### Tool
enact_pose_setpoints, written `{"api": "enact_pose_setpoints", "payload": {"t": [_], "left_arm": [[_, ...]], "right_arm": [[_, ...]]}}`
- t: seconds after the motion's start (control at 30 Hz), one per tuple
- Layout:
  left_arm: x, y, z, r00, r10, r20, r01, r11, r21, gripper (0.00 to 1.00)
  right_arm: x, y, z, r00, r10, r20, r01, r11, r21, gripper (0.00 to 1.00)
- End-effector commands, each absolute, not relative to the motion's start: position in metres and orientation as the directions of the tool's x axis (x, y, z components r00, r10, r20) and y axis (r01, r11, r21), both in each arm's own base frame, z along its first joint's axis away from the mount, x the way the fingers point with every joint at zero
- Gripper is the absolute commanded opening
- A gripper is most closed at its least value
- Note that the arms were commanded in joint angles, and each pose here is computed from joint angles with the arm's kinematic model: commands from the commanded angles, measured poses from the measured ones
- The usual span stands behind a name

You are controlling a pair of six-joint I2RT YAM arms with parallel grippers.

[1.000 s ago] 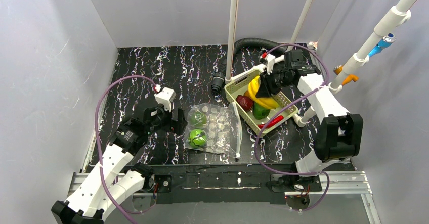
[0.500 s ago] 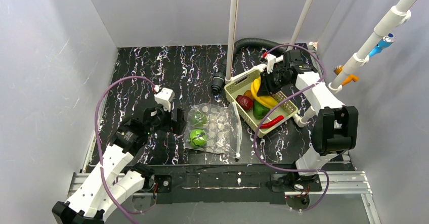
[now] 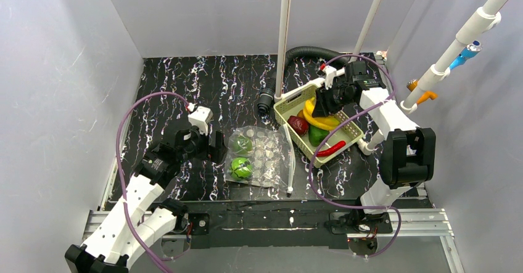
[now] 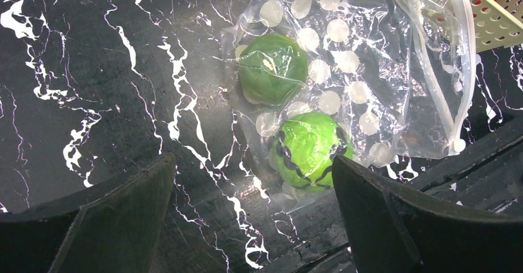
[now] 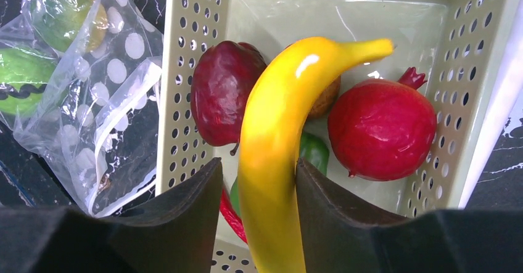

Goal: Open the zip-top bag and remove the fake food
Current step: Place the fake fruit in the bin.

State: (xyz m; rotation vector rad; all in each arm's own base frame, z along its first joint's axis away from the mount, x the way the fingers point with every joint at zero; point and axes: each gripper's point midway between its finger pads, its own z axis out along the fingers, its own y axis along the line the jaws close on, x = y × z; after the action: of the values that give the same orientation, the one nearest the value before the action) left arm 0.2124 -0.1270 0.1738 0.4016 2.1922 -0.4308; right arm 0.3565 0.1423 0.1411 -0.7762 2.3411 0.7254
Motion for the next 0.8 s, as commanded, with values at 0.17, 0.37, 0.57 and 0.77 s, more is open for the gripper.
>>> {"api": "enact_pose_setpoints", "payload": {"t": [0.17, 0.37, 0.57, 0.77], "left_arm": [[0.215, -0.129, 0.175, -0.587, 0.12, -0.801, 0.433, 0.882, -0.185, 0.98], [0.215, -0.13, 0.175, -0.588, 0.116, -0.801, 0.433, 0.881, -0.19, 0.98], [0.215, -0.13, 0.175, -0.589, 0.114, -0.8, 0.433, 0.88, -0.193, 0.98], [0.215, -0.13, 0.175, -0.592, 0.112, -0.798, 0.431, 0.881, -0.196, 0.98]], "right_arm": [[0.358, 0.145, 0.14, -0.66, -0.348, -0.666, -0.673, 0.669, 0.317, 0.66], [0.356, 0.144, 0.142, -0.648, -0.358, -0.673, -0.683, 0.665, 0.303, 0.71], [0.355, 0.143, 0.15, -0.622, -0.359, -0.696, -0.693, 0.665, 0.276, 0.98], [0.353, 0.142, 0.162, -0.587, -0.359, -0.726, -0.708, 0.663, 0.244, 0.98]]}}
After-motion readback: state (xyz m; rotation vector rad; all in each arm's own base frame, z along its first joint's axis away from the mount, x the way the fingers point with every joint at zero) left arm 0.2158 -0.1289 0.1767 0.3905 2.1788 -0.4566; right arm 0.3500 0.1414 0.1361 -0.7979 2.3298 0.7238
